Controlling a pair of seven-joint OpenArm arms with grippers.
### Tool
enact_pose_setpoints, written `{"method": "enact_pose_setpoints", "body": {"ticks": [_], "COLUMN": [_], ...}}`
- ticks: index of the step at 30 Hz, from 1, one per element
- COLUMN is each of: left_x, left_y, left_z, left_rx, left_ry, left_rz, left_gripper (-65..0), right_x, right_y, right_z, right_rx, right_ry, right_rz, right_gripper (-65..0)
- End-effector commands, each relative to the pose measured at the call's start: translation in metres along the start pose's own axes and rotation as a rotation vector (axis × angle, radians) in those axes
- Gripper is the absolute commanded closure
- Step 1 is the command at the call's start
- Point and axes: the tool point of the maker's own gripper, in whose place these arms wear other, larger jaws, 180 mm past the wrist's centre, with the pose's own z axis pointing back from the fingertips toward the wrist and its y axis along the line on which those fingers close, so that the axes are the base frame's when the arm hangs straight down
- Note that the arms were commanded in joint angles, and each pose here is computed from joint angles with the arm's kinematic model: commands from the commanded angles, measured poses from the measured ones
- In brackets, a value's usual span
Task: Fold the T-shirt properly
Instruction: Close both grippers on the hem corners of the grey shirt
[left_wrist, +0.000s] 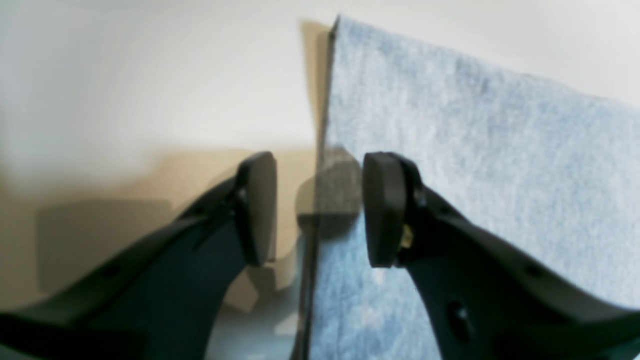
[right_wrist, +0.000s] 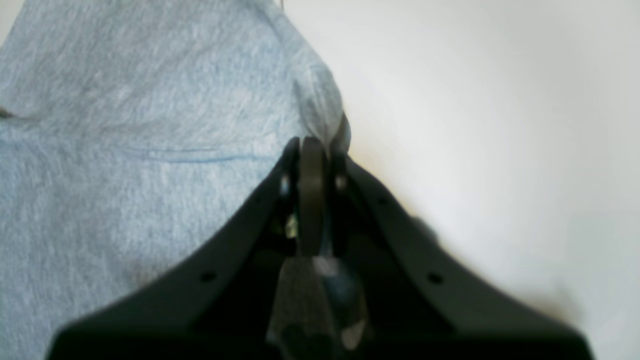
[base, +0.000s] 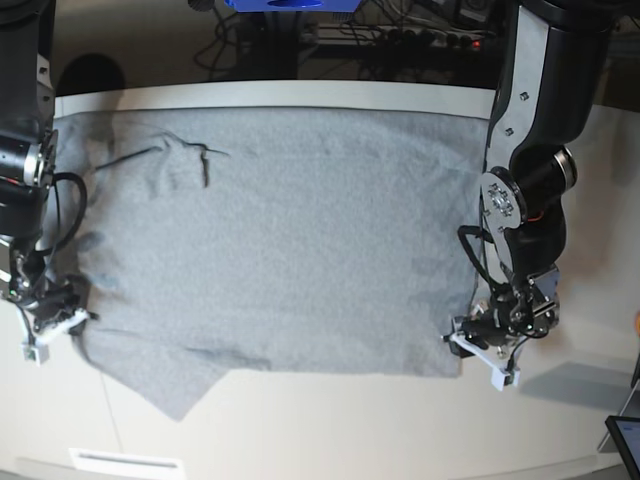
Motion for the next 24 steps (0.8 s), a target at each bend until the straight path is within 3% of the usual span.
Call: {"method": "enact_pose_setpoints", "body": {"ticks": [1,4,9,16,21,24], "left_x": [0.032,0.032,0.030,0.030,0.053,0.058], "left_y": [0.001,0.000,0.002,0.008,0.028,0.038], "left_z": [0.006,0.006,0.006,0.008,0.021,0.025], "left_rx": [0.003,0.002,0.006,0.016,0.056,0.100], "left_ry": [-0.068,-0.069,-0.067,-0.070,-0.127,-0.144], "left_rz": [-0.006,-0.006,-0.007,-0.007,0.004,0.005], "left_gripper": [-26.4,-19.0,0.0,0.0,0.0,-10.2], "right_x": [0.035,0.035,0.035,0.035,0.033,0.028], "right_y": [-0.003,-0.003,-0.002,0.000,0.001,0.000], "right_z": [0.006,0.006,0.005,0.005,0.004,0.004], "right_rx": [0.001,0.001,0.003,0.006,0.007,0.005], "right_ry": [-0.080,-0.080,-0.080,-0.079,-0.078,-0.069], "right_rz": [0.007,0.007,0.006,0.006,0.005,0.005], "right_gripper": [-0.3,-0.3,-0.3,-0.3,-0.3,-0.3]}}
